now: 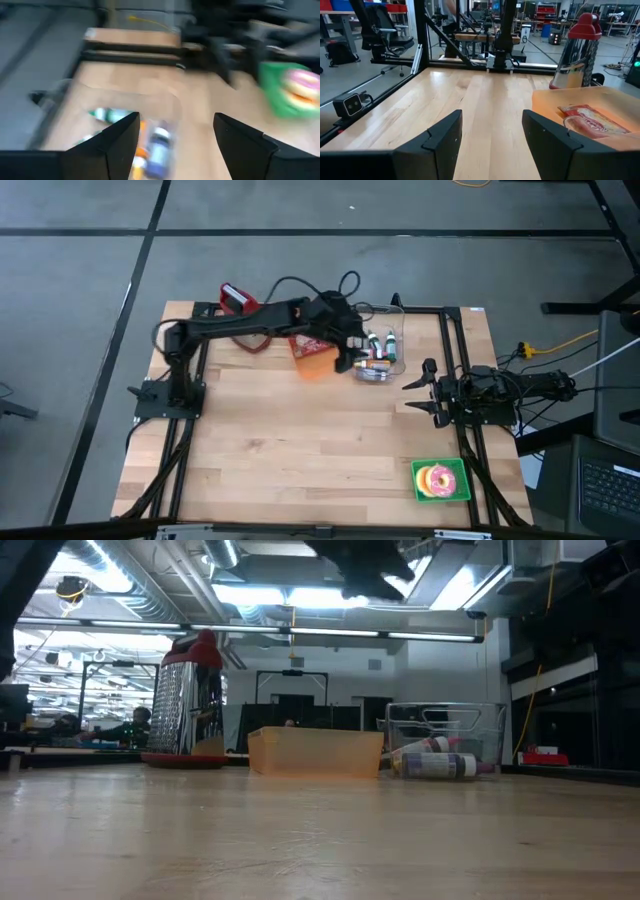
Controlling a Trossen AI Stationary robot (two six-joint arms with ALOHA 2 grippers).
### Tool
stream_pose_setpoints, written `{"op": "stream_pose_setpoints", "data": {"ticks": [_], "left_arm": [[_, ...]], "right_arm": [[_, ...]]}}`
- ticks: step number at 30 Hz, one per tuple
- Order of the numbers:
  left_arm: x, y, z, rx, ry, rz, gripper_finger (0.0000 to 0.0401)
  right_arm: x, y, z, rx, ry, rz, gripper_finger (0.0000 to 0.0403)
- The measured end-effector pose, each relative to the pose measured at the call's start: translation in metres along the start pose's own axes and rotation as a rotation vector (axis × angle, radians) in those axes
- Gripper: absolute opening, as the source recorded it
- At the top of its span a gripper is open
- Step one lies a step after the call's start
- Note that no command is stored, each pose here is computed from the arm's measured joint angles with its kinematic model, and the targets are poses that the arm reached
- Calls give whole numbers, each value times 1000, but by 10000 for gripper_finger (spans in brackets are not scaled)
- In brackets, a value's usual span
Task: Pick & Place Food Item
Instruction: Return to Home Position
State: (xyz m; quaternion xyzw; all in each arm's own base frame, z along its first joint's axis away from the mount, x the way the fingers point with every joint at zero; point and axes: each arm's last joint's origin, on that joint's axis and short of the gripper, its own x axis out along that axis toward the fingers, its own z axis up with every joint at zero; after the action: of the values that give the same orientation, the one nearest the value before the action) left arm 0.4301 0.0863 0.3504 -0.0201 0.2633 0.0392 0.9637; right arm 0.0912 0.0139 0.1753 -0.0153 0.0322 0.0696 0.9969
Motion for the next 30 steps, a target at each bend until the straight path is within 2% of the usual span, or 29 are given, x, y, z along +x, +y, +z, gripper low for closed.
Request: {"op": "stream_pose_setpoints", "data": {"ticks": [2, 5, 11, 13, 16, 19, 24, 30], "left_arm": [[-16, -7, 4, 11, 8, -83, 250], [-41, -19, 16, 10, -45, -131, 251], [-101, -58, 42, 152, -251, -165, 247], [-121, -71, 44, 174, -321, -170, 247], [-152, -84, 37, 192, -398, -120, 249], [-177, -99, 18, 208, -485, -82, 251], [-203, -117, -38, 193, -599, -38, 251], [-195, -135, -122, 182, -601, 20, 251]], "right_arm": [[0, 0, 0, 1, 1, 0, 210], [0, 0, 0, 1, 0, 3, 210], [0, 0, 0, 10, 0, 11, 210], [0, 0, 0, 14, 0, 11, 210], [0, 1, 1, 15, -9, 26, 210], [0, 1, 2, 16, -24, 41, 210], [0, 2, 5, 14, -48, 59, 210], [0, 1, 5, 14, -56, 55, 210]]}}
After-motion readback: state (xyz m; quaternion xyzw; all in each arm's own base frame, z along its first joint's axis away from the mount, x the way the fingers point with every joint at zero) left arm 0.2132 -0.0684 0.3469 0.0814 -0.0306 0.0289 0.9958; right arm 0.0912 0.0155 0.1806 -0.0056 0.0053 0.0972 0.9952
